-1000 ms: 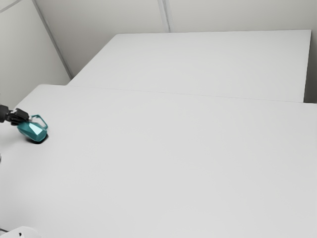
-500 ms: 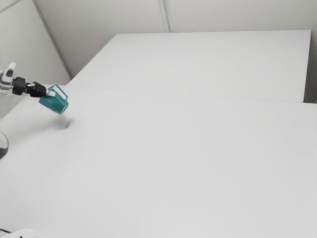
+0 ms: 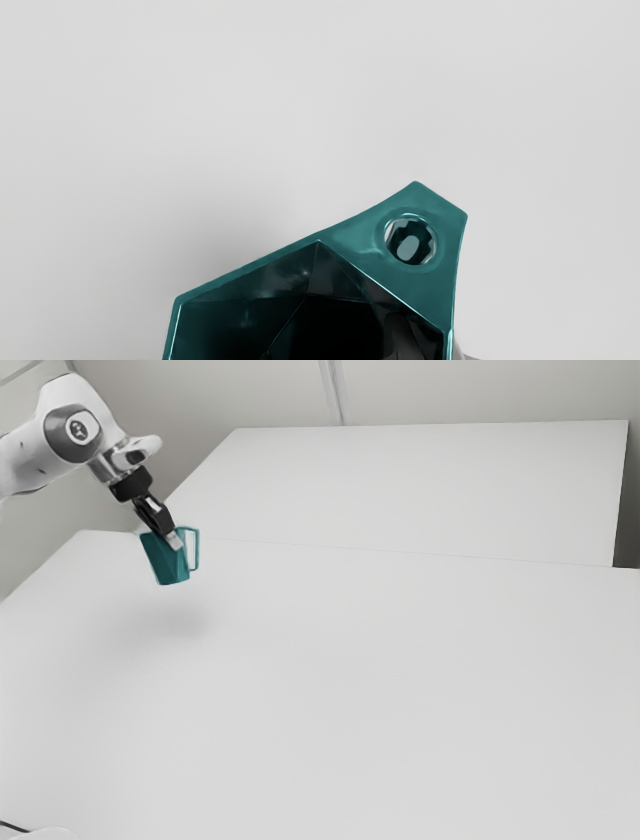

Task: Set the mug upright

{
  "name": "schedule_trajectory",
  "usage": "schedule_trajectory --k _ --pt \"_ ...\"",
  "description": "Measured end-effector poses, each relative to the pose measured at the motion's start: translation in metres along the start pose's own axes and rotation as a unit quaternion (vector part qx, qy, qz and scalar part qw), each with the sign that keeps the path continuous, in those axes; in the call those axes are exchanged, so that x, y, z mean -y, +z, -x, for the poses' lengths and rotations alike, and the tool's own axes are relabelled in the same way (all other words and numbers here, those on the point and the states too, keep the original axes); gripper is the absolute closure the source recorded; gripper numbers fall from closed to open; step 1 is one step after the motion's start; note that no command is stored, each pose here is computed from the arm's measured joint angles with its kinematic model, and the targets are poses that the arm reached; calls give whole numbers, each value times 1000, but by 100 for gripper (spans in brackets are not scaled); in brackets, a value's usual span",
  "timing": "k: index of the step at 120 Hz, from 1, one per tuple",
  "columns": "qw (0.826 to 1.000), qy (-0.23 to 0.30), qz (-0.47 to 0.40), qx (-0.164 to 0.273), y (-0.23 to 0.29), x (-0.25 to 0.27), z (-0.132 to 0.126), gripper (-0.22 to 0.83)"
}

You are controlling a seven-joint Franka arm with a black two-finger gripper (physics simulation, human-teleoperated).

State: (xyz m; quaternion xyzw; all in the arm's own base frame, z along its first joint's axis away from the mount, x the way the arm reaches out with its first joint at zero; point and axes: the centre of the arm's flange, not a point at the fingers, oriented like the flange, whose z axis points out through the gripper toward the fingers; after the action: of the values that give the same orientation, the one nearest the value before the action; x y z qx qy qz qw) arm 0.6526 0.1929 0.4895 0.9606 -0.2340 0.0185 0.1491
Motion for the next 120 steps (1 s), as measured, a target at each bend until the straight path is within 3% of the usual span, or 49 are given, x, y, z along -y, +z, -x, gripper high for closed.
schedule_trajectory --k 16,33,71,120 --pt "996 9 -65 63 41 -40 3 79" --pt "990 6 -130 61 65 -65 11 79" --pt "967 19 -252 10 99 -126 25 79" --pt "954 21 -274 -121 147 -126 38 79"
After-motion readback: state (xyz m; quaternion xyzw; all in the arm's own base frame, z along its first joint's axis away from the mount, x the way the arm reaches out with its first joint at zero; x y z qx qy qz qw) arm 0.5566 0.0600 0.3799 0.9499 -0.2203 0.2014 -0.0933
